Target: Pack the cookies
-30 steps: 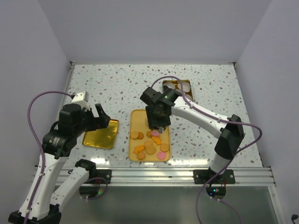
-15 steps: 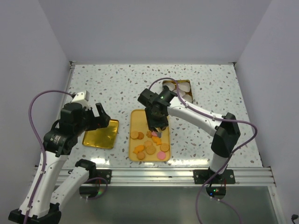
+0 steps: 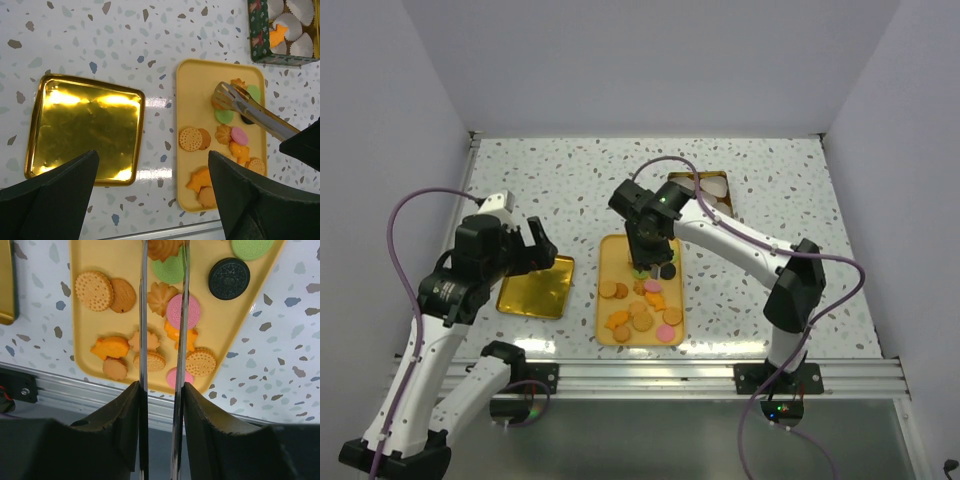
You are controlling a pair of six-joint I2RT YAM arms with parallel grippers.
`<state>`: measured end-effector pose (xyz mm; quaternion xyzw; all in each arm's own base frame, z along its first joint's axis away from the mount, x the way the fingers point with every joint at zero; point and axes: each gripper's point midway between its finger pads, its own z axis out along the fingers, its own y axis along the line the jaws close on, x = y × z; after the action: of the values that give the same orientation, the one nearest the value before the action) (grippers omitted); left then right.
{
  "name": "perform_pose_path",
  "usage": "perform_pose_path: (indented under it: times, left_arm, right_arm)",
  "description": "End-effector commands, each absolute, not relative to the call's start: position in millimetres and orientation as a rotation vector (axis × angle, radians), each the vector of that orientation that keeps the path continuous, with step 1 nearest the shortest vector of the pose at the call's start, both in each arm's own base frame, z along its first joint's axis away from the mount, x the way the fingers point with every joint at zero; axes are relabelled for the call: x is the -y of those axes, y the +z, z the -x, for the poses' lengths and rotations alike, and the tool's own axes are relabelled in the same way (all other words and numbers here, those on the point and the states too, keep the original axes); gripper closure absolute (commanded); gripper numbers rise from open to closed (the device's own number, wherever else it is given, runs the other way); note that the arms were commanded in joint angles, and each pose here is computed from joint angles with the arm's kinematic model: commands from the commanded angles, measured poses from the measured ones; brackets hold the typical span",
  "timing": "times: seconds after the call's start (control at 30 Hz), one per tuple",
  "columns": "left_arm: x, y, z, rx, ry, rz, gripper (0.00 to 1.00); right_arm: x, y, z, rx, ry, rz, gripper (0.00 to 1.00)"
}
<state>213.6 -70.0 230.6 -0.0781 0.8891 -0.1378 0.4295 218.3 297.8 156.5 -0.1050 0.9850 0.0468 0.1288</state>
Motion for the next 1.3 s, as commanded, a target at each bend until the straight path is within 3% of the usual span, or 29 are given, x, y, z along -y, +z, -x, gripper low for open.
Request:
perform_pose_path:
  times: [0.0, 0.23, 0.57, 0.87, 1.27]
  left_arm:
    - [73, 248, -227, -2.151, -0.358, 0.191, 0.04]
    - [77, 246, -231, -2.155, -0.371, 0.186, 0.04]
    - [78, 244, -234, -2.17, -0.371, 0.178, 0.04]
    - [80, 239, -234, -2.199, -0.37, 0.184, 0.04]
    - [84, 238, -251, -2.208, -0.368, 0.187, 0.04]
  right_arm:
    - [-300, 179, -228, -2.796, 0.133, 0.325, 0.61]
    - [-295, 207, -250, -2.727, 0.1, 0.32, 0.6]
    - [-227, 246, -337, -2.641, 0.109, 0.065, 0.6]
    - [-169, 237, -401, -2.631, 0.075, -0.122, 0.6]
    - [-133, 206, -443, -2.664, 0.061, -0.233, 0.6]
